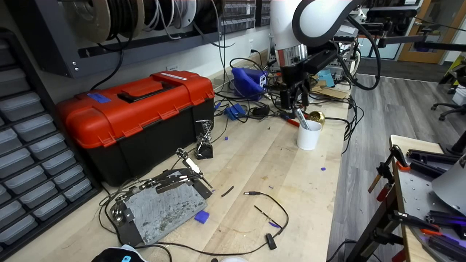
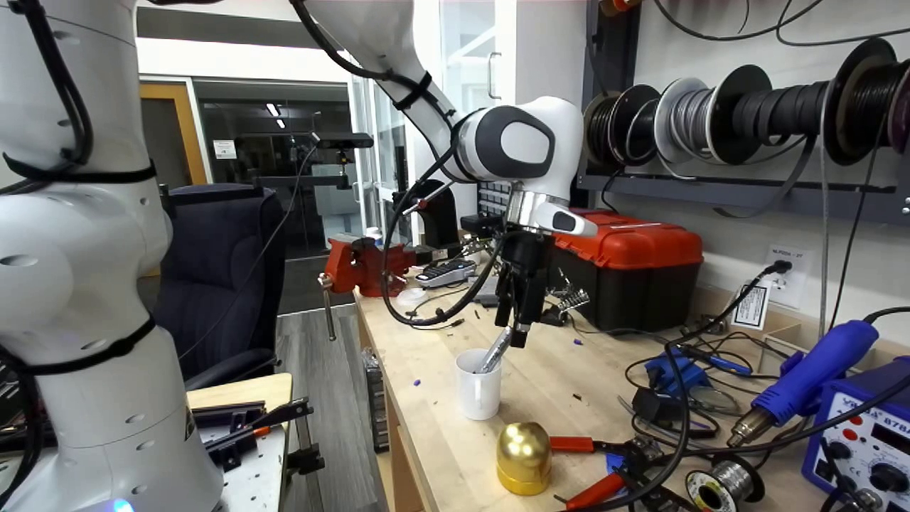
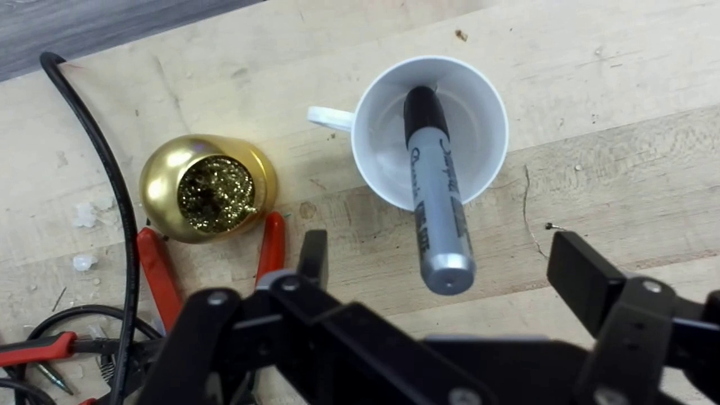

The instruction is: Remove the marker from the mug and put it on the workbench

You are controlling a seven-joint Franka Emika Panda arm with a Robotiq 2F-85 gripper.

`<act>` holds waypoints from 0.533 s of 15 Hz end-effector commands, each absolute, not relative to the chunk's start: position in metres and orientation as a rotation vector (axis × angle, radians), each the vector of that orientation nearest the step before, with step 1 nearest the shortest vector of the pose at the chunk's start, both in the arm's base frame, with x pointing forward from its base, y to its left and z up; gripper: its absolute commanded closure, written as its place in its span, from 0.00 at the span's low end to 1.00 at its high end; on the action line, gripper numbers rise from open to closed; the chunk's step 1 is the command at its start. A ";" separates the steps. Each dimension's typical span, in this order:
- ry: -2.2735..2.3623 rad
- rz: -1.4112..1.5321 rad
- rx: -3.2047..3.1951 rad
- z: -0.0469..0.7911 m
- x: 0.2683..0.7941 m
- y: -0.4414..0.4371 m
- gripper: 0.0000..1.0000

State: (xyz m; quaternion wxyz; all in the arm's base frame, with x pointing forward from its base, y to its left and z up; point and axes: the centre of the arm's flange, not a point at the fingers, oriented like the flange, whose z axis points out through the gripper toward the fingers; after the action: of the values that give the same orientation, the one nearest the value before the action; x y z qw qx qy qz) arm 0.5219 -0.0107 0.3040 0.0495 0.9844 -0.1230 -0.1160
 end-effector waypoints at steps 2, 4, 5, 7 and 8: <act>-0.380 -0.343 3.030 0.299 0.526 -0.017 0.00; -0.381 -0.346 3.036 0.299 0.525 -0.018 0.11; -0.382 -0.348 3.039 0.298 0.525 -0.019 0.14; -0.383 -0.353 3.046 0.297 0.526 -0.019 0.20; -0.383 -0.357 3.049 0.295 0.526 -0.019 0.15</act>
State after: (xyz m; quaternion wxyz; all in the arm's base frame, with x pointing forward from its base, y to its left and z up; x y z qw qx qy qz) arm 0.5215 -0.0158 0.2973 0.0398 0.9833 -0.1277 -0.1233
